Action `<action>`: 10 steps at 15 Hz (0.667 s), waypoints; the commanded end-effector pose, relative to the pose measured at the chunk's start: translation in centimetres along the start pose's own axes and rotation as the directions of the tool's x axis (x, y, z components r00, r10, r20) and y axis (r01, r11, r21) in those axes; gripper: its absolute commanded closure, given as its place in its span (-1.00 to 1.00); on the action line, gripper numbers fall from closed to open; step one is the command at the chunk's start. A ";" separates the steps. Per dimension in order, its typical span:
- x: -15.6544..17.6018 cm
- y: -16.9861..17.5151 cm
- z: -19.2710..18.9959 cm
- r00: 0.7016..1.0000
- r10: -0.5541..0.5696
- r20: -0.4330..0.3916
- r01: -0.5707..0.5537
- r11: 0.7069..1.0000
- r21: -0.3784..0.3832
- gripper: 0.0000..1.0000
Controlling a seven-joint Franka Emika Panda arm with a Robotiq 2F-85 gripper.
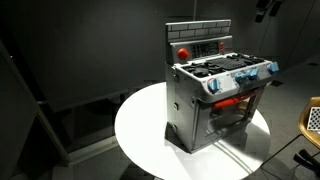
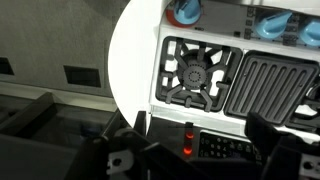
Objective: Press the top right orange button on the stove
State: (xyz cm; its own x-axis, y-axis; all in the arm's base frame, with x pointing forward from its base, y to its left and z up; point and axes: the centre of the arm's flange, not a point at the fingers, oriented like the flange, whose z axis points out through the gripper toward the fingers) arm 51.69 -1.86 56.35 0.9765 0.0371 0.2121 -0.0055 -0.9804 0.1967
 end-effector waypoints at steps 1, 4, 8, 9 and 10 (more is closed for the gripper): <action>3.7 0.0 1.3 0.998 0.057 -0.024 -0.057 0.998 -0.007 -1.00; 5.9 0.2 3.6 0.996 0.085 -0.024 -0.085 0.996 -0.010 -1.00; 8.2 0.7 6.6 0.994 0.109 0.003 -0.109 0.994 -0.005 -1.00; 8.7 0.9 7.2 0.994 0.113 0.009 -0.112 0.994 -0.005 -1.00; 9.1 1.1 7.7 0.993 0.120 0.014 -0.120 0.993 -0.007 -1.00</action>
State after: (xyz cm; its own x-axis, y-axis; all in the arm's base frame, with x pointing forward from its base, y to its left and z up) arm 59.53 -3.26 51.17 0.9762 -0.0505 0.2110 -0.0885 -0.9807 0.1746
